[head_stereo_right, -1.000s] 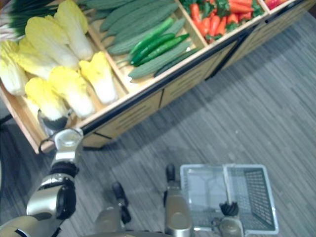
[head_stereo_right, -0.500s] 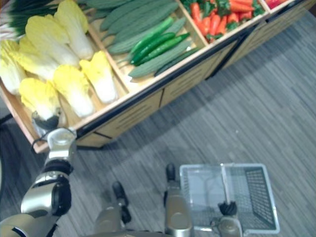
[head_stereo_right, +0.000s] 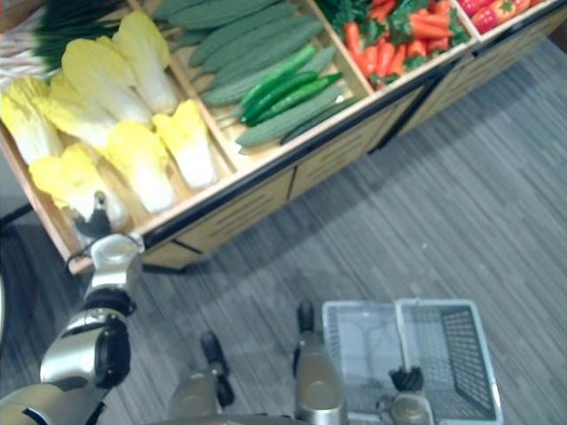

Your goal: Pick vegetable in the basket

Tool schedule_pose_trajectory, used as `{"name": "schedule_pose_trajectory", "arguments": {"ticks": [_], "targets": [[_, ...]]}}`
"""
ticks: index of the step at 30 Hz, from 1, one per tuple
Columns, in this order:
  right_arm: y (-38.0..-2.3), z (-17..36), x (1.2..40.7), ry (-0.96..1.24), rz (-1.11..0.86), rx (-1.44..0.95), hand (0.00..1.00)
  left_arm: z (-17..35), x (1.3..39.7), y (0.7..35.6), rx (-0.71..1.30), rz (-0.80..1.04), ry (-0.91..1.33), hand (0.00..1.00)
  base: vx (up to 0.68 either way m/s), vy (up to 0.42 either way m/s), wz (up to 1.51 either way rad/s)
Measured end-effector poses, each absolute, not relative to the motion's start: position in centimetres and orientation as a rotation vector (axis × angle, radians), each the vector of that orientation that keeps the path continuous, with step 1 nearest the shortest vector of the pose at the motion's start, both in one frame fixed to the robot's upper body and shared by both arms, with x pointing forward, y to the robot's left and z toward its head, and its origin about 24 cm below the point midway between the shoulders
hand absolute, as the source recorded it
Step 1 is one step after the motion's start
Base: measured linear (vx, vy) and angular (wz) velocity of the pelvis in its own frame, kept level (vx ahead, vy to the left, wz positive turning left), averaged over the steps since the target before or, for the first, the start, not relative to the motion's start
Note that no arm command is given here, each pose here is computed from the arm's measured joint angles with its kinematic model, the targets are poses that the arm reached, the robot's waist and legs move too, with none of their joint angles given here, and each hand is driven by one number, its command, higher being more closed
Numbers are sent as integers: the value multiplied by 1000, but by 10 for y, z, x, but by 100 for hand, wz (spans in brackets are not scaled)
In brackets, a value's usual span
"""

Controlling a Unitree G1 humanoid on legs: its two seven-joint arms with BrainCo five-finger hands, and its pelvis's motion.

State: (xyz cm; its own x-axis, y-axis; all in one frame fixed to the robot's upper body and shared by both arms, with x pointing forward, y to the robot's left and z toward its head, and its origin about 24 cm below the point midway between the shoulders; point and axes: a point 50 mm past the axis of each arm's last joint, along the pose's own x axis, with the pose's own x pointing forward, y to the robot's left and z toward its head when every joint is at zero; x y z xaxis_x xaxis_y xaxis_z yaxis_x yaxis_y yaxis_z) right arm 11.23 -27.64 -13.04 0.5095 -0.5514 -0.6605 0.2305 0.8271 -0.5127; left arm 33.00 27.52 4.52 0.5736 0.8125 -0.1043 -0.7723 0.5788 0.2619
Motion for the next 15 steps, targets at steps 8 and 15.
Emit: {"name": "schedule_pose_trajectory", "arguments": {"ticks": [8,15], "targets": [[-278,-133,104,960,-493,-367,100,46,314,248,397,770,104,100,29,5,17],[-289,-133,84,999,-531,-377,100,66,298,248,576,752,-47,100,-33,-5,12]]}}
